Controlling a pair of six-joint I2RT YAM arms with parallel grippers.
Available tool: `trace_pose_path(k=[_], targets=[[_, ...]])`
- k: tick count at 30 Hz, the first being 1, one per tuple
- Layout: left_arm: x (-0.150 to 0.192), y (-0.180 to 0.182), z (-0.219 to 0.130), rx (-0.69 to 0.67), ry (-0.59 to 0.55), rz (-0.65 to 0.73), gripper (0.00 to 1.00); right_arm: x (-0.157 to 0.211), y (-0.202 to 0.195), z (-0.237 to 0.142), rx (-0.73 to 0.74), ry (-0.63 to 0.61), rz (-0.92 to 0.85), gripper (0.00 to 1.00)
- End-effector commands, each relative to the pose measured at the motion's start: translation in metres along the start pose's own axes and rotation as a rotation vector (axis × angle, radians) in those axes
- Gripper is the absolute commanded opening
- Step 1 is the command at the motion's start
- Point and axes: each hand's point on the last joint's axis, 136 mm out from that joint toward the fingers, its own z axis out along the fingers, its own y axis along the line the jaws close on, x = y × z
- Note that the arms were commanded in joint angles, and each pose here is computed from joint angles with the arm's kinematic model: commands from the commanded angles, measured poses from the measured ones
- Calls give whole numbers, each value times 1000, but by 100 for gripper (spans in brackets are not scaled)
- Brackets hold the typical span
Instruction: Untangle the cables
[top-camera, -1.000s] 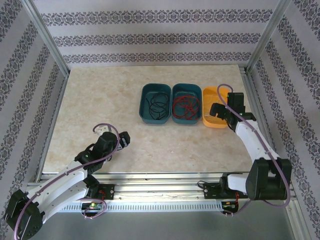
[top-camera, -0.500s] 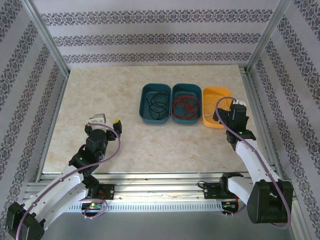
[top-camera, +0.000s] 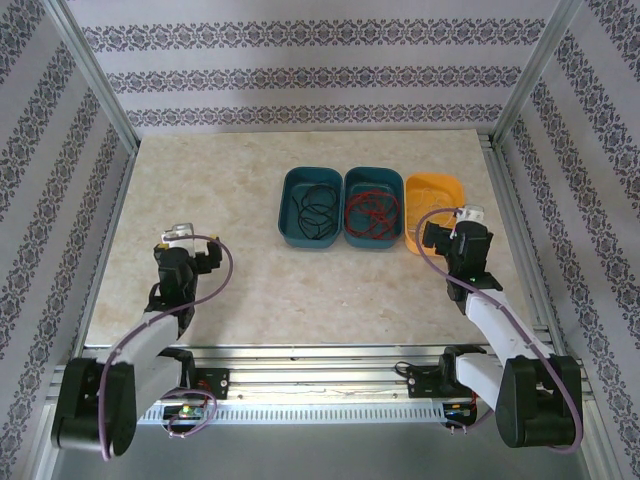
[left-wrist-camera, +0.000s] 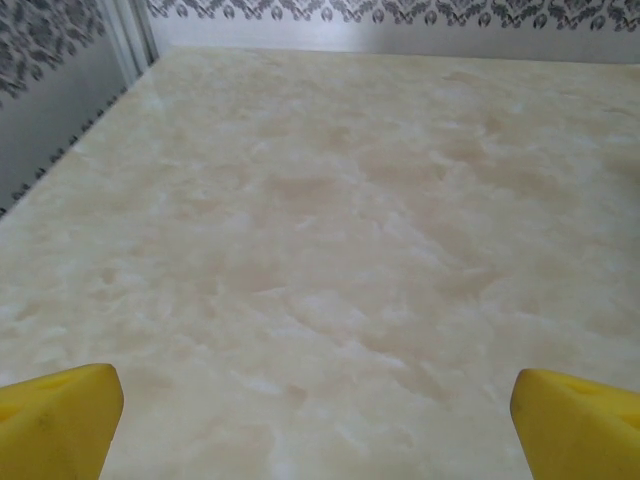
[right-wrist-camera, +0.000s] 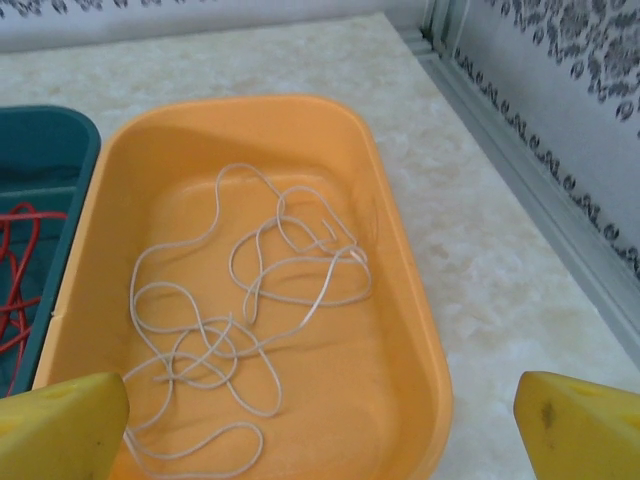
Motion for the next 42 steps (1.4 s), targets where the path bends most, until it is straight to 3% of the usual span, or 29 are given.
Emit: trace_pose_path(k=[1, 9, 19, 25, 26, 29, 33, 42], targets=[[-36, -12, 6, 96, -148, -16, 99, -23, 4, -3, -12, -136, -30, 98], [-23, -6, 28, 121, -167, -31, 99, -18, 6, 9, -10, -149, -46, 98], [-2, -24, 56, 228, -155, -17, 99, -9, 15, 33, -76, -152, -37, 98], [3, -37, 75, 283, -15, 20, 99, -16, 22, 37, -156, -189, 16, 98], [5, -39, 76, 272, -2, 37, 99, -3, 23, 36, -172, -179, 14, 98], [4, -40, 76, 278, -9, 36, 99, 2, 27, 39, -197, -221, 21, 98], [4, -40, 76, 278, -12, 37, 99, 10, 32, 51, -216, -185, 12, 98], [3, -35, 72, 253, -38, 26, 99, 11, 22, 60, -37, -177, -20, 98]])
